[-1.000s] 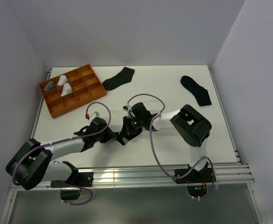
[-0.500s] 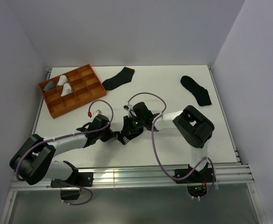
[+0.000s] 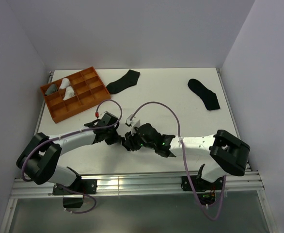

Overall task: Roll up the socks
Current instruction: Roll the sock at the center of the board.

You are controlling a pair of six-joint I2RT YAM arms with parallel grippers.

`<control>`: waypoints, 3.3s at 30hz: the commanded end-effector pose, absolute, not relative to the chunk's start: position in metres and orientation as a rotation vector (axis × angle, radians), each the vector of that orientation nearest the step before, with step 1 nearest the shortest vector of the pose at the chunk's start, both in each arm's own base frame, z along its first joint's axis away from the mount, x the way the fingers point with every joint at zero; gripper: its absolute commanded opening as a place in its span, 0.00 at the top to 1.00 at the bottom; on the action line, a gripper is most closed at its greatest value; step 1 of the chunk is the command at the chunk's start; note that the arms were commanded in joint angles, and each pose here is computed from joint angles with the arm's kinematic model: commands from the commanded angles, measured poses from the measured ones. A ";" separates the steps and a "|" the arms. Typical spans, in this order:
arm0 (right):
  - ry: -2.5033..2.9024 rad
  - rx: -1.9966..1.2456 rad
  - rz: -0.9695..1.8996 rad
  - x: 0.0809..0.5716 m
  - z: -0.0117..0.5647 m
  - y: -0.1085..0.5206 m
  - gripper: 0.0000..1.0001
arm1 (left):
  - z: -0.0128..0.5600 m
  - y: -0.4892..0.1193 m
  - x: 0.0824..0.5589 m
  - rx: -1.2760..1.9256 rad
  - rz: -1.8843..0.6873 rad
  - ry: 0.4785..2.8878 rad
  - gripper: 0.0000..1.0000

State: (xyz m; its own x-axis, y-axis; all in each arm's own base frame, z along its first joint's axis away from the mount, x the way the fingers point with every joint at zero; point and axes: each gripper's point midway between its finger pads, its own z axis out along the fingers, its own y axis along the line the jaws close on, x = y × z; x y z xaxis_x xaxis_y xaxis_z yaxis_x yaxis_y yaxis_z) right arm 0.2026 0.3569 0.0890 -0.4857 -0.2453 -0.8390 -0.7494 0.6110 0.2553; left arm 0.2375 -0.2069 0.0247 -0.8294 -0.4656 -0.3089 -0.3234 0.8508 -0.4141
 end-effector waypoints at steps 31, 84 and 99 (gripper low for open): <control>1.775 -1.138 0.072 0.201 0.021 0.390 0.56 | 0.036 -0.207 0.237 -0.522 -0.407 2.693 1.00; 2.427 -0.430 1.473 0.207 0.018 0.339 1.00 | 0.053 -0.240 0.208 -0.892 -0.964 2.393 0.48; 2.579 -0.265 1.485 0.208 -0.009 0.325 1.00 | 0.031 -0.236 0.214 -0.899 -0.857 2.407 0.51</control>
